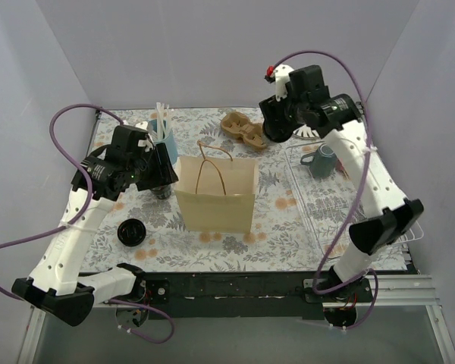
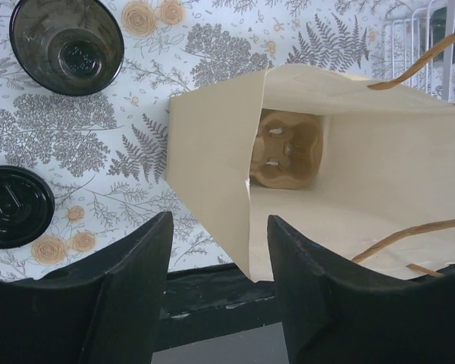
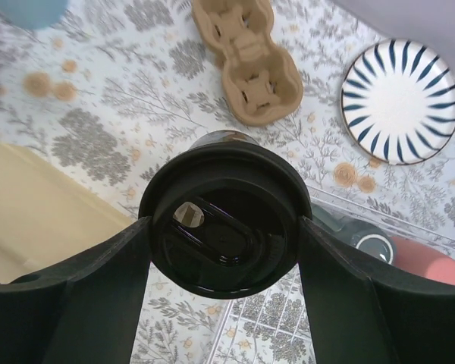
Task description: Pack the takeout coffee
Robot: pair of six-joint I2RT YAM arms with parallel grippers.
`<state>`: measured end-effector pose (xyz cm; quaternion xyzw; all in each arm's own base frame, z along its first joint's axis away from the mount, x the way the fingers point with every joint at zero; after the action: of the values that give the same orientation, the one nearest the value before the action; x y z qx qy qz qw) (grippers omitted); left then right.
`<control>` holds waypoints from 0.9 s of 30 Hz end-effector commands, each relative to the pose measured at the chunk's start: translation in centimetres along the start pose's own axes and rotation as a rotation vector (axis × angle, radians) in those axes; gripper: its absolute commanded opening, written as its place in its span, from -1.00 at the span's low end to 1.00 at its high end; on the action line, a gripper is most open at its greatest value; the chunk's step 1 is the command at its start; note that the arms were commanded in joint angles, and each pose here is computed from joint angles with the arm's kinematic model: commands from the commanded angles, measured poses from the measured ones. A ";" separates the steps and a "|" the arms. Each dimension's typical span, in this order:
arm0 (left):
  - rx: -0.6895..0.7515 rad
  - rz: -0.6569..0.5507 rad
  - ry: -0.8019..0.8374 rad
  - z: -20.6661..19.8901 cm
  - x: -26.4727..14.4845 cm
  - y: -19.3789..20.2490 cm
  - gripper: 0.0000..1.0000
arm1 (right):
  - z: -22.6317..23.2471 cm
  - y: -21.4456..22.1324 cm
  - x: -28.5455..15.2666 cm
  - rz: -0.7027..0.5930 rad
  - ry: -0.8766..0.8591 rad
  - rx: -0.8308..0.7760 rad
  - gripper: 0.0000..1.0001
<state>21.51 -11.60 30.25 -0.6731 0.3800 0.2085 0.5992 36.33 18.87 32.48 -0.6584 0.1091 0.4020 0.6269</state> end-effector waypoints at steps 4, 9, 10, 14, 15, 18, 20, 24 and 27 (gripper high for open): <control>-0.011 -0.079 0.032 -0.9 -0.2 -2.5 -0.05 | 5.2 -0.8 -12.6 -0.192 -0.232 -0.045 0.08; -0.008 -0.074 0.084 -1.7 0.2 -2.6 -0.15 | 9.0 1.3 -17.2 -0.254 -0.432 -0.134 0.08; -0.010 -0.068 0.087 -1.8 0.4 -2.4 -0.18 | 9.5 1.7 -17.3 -0.257 -0.465 -0.150 0.07; -0.011 -0.071 0.123 -2.3 0.6 -2.4 -0.38 | 11.9 3.9 -17.0 -0.237 -0.572 -0.191 0.07; -0.011 -0.071 0.128 -2.4 0.7 -2.5 -0.41 | 12.1 3.8 -16.8 -0.245 -0.573 -0.192 0.08; -0.014 -0.049 0.128 -2.4 1.1 -2.3 -0.49 | 13.1 4.1 -15.9 -0.238 -0.561 -0.231 0.07; -0.009 -0.035 0.126 -2.4 1.5 -2.0 -0.49 | 13.7 4.1 -15.2 -0.234 -0.552 -0.254 0.07; -0.008 0.004 0.107 -2.1 1.9 -1.4 -0.47 | 13.9 3.9 -13.3 -0.226 -0.509 -0.304 0.07; -0.015 0.025 0.088 -1.8 2.0 -1.0 -0.30 | 14.5 4.0 -12.4 -0.208 -0.507 -0.345 0.07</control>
<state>23.71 -14.08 30.18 -0.6874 0.4067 0.1760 0.5754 18.99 26.05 38.06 -0.6210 -0.1534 0.5296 0.5571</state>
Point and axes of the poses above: each gripper's point midway between its finger pads, its own x axis out along the fingers, its own z axis along the line the jaws close on, y = z × x, the point moved 3 cm from there along -x, back along the fingers, and after that the axes turned 15 degrees about x, right-handed, at the moved point
